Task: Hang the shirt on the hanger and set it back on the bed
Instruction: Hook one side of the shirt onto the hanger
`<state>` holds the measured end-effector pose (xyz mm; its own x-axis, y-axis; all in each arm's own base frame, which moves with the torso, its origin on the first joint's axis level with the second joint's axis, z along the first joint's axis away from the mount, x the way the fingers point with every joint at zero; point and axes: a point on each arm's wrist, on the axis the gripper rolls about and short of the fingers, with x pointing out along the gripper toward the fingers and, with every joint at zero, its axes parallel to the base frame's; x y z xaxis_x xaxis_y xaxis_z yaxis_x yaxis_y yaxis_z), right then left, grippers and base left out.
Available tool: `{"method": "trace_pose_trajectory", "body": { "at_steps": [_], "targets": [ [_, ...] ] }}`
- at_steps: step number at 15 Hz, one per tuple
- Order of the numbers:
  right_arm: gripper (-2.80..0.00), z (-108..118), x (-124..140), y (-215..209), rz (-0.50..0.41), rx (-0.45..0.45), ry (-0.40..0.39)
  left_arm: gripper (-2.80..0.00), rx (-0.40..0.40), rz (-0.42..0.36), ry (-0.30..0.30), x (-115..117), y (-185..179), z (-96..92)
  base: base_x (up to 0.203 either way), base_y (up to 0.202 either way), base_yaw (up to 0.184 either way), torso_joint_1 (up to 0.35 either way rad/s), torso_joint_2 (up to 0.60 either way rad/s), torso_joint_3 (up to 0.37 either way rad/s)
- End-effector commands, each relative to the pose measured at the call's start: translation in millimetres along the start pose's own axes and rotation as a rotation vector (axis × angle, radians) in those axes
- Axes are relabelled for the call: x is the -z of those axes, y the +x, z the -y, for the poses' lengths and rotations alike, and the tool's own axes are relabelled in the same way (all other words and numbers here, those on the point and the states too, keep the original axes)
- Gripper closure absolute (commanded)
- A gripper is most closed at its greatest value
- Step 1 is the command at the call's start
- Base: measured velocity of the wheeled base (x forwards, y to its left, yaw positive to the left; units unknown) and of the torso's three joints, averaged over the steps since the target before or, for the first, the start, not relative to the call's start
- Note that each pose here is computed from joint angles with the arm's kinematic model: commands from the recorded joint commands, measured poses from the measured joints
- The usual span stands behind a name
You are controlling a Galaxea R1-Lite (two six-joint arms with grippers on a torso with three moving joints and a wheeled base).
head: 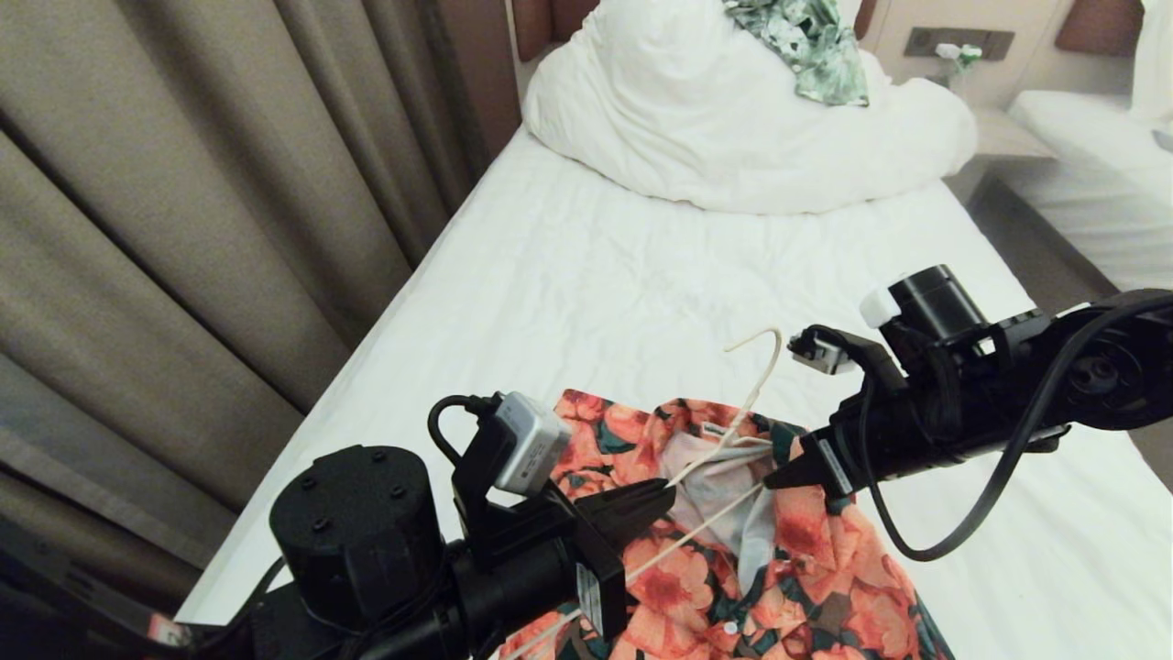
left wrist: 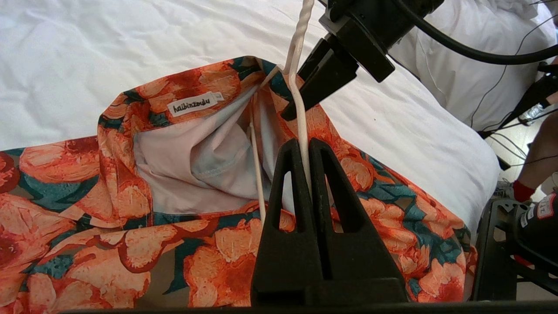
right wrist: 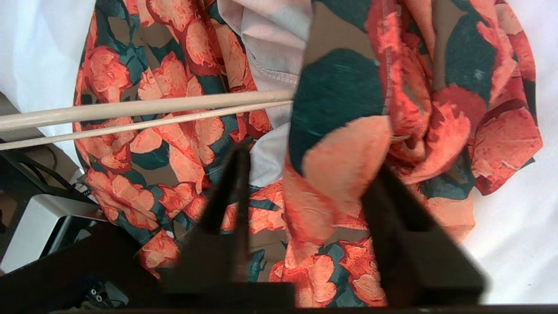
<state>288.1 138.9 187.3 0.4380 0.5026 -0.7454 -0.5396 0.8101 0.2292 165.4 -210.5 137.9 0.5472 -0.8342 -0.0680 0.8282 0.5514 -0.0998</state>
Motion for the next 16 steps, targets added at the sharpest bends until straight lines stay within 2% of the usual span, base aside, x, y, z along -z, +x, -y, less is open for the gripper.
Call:
{"method": "trace_pose_trajectory", "body": {
  "at_steps": [1, 4, 5, 8, 12, 14, 16],
  "targets": [
    [0.0, -3.6, -1.3, -12.5, 0.032, -0.002, -0.004, 0.0, 0.002, 0.007, -0.002, -0.7, -0.2, 0.1, 0.0, 0.0, 0.0, 0.0, 0.0, 0.0],
    [0.0, -11.4, -3.9, -43.5, 0.116, -0.005, 0.015, 0.0, 0.004, 0.016, -0.006, -2.1, -0.2, -0.1, 0.0, 0.0, 0.0, 0.0, 0.0, 0.0],
    [0.0, -14.2, -4.7, -55.5, 0.149, -0.004, 0.012, 0.0, 0.007, 0.043, -0.006, -3.7, 0.0, 0.1, 0.0, 0.0, 0.0, 0.0, 0.0, 0.0],
    [0.0, -23.4, -12.3, -89.0, 0.256, -0.008, -0.014, 0.0, 0.016, 0.1, 0.002, -3.6, 1.5, 1.1, 0.0, 0.0, 0.0, 0.0, 0.0, 0.0],
    [0.0, -31.5, -29.8, -113.3, 0.332, -0.013, -0.043, 0.0, 0.029, 0.106, -0.005, -0.6, 2.9, 3.8, 0.0, 0.0, 0.0, 0.0, 0.0, 0.0],
    [0.0, -37.6, -33.1, -126.1, 0.341, -0.017, -0.083, 0.0, 0.042, 0.139, -0.005, 3.8, 5.9, 5.9, 0.0, 0.0, 0.0, 0.0, 0.0, 0.0],
    [0.0, -41.0, -38.7, -135.0, 0.374, -0.011, -0.14, 0.0, 0.055, 0.094, -0.008, 16.4, 9.7, 10.5, 0.0, 0.0, 0.0, 0.0, 0.0, 0.0]
  ]
}}
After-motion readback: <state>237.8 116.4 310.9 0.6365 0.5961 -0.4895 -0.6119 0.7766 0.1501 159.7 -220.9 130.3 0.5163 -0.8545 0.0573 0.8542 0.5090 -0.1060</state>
